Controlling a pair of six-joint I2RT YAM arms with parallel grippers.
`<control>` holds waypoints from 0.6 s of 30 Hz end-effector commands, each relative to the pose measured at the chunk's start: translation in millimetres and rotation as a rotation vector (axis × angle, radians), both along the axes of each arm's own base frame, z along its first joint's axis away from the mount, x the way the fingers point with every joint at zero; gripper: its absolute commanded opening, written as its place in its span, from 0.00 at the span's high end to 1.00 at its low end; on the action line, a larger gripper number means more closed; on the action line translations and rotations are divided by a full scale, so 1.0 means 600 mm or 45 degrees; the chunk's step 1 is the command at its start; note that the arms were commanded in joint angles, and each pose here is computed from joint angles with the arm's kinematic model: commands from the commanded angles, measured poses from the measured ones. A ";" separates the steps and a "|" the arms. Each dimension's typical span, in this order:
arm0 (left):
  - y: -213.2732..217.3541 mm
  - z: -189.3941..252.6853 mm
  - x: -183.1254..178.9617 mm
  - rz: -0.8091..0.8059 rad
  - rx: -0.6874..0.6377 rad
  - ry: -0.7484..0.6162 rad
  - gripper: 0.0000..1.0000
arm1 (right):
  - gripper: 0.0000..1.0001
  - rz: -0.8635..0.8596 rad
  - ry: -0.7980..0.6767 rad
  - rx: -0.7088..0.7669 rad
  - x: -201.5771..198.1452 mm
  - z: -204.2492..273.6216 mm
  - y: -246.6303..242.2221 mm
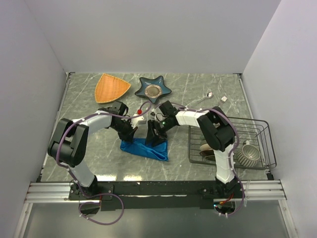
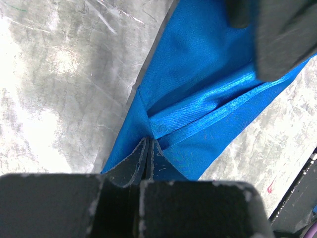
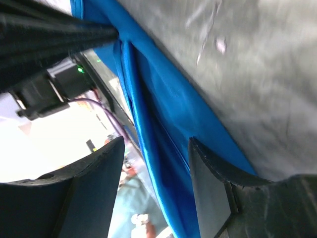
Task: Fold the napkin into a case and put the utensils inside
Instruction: Stuff the top corner of the smaller-rectangle-folded napkin into the folded napkin.
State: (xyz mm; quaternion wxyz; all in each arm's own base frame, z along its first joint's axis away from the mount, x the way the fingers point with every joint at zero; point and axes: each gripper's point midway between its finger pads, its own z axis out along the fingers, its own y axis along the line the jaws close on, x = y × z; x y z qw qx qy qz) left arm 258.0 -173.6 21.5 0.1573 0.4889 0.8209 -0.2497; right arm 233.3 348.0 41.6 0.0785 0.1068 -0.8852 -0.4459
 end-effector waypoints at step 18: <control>0.025 -0.037 -0.016 -0.020 0.089 0.082 0.99 | 0.36 0.268 -0.773 0.061 -0.003 0.041 0.030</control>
